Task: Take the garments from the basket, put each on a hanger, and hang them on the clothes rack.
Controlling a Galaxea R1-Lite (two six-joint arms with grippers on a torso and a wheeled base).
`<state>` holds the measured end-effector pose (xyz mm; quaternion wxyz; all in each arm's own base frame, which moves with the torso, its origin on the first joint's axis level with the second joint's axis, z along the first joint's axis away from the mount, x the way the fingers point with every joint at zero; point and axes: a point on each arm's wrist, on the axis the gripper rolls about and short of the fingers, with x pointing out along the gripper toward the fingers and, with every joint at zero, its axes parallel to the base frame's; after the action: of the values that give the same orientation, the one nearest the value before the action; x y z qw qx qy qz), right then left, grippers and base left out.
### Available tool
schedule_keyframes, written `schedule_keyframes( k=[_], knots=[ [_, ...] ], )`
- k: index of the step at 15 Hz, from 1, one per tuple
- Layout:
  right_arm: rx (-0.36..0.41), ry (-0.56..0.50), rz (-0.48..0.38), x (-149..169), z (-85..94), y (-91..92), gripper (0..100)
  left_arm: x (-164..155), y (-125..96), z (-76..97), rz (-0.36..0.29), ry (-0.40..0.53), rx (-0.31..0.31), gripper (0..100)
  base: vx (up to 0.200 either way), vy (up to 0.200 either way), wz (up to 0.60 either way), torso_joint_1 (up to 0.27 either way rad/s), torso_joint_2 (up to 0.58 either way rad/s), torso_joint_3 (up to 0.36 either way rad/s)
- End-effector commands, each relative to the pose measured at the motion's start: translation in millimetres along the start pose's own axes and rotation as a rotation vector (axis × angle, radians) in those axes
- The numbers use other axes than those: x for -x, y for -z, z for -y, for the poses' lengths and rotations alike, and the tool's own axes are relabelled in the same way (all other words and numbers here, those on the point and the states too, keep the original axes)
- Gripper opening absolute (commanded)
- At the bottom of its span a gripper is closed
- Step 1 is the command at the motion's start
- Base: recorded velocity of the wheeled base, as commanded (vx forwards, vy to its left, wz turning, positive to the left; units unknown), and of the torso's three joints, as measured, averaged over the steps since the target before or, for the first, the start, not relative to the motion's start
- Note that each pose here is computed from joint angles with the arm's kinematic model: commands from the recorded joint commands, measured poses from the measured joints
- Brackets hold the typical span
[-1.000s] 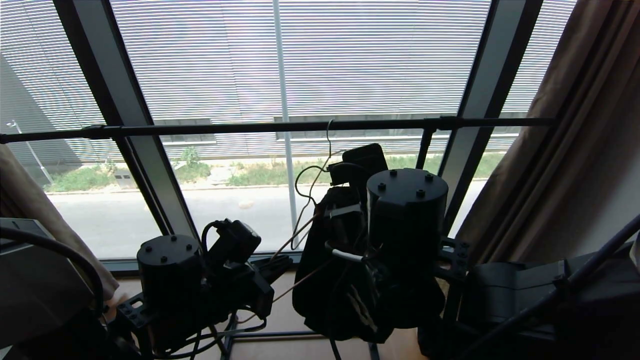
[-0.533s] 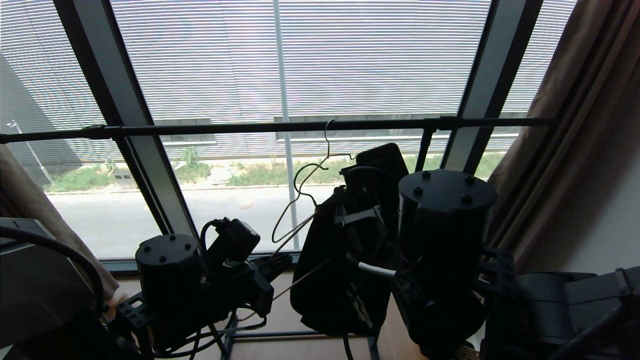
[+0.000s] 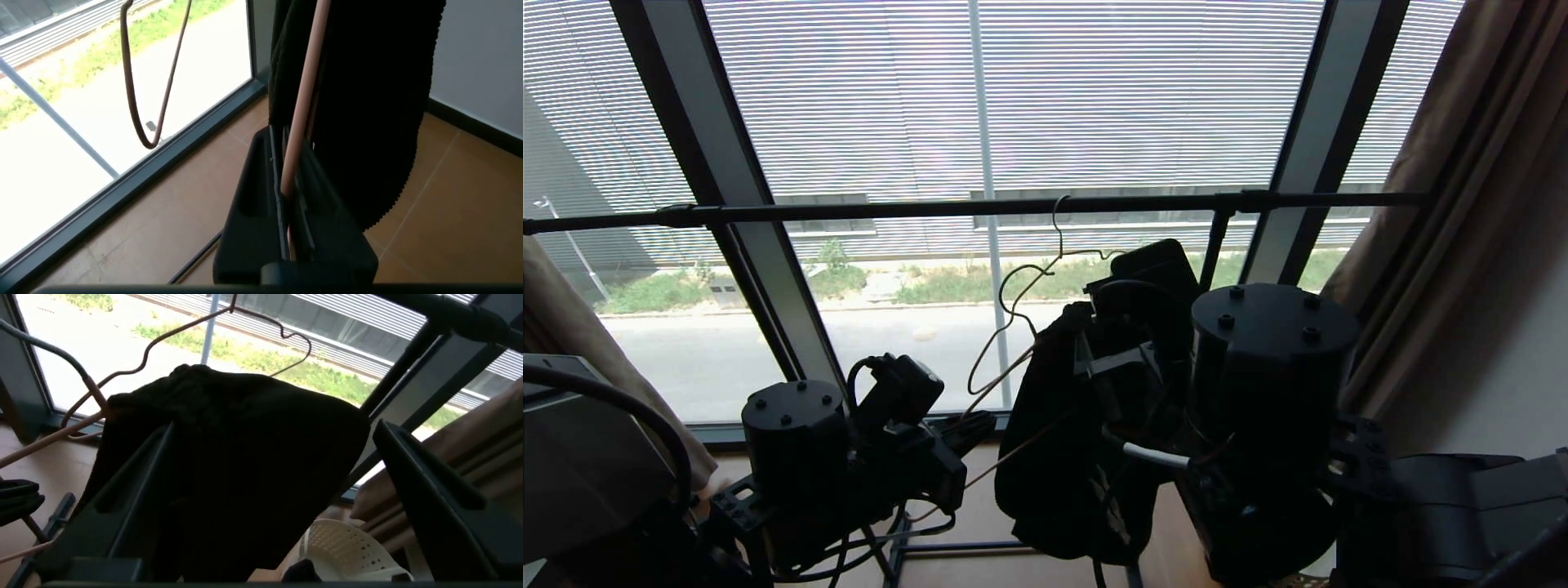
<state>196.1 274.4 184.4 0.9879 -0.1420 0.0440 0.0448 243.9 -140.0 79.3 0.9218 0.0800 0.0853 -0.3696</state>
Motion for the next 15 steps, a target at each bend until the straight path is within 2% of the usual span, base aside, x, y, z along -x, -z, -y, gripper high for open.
schedule_keyframes(
  k=[1, 4, 8, 11, 12, 13, 14, 15],
  knots=[
    [-0.002, -0.022, 0.006, 5, 1.9, -0.3, 100, 0, 0, 0.0, 0.001, 0.0, 0.001, 0, 0.0, 0.0, 0.0, 0.0, 0.0, 0.0],
    [-0.006, -0.049, 0.013, 10, 6.6, -0.5, 100, 1, -2, -0.1, 0.023, -0.002, -0.005, 0, 0.0, 0.0, 0.0, 0.0, 0.0, 0.0],
    [-0.025, -0.089, 0.028, 17, 23.5, -3.1, 100, 5, 1, 1.5, 0.011, 0.008, -0.001, 0, 0.0, 0.0, 0.0, 0.0, 0.0, 0.0],
    [-0.038, -0.082, 0.036, 6, 59.5, -11.1, 100, 9, 5, 2.7, 0.001, 0.048, 0.002, 0, 0.0, 0.0, 0.0, 0.0, 0.0, 0.0],
    [0.007, -0.134, 0.012, 5, 86.1, -13.3, 100, 11, 8, 2.1, -0.009, 0.078, 0.007, 0, 0.0, 0.0, 0.0, 0.0, 0.0, 0.0],
    [0.04, -0.199, -0.021, 9, 103.8, -14.9, 100, 13, 9, -0.4, -0.012, 0.083, 0.007, 0, 0.0, 0.0, 0.0, 0.0, 0.0, 0.0],
    [0.072, -0.292, -0.065, 15, 120.0, -18.4, 100, 14, 10, -2.6, -0.013, 0.085, 0.008, 0, 0.0, 0.0, 0.0, 0.0, 0.0, 0.0],
    [0.084, -0.346, -0.091, 19, 127.0, -21.4, 100, 14, 10, -2.7, -0.014, 0.092, 0.008, 0, 0.0, 0.0, 0.0, 0.0, 0.0, 0.0]
  ],
)
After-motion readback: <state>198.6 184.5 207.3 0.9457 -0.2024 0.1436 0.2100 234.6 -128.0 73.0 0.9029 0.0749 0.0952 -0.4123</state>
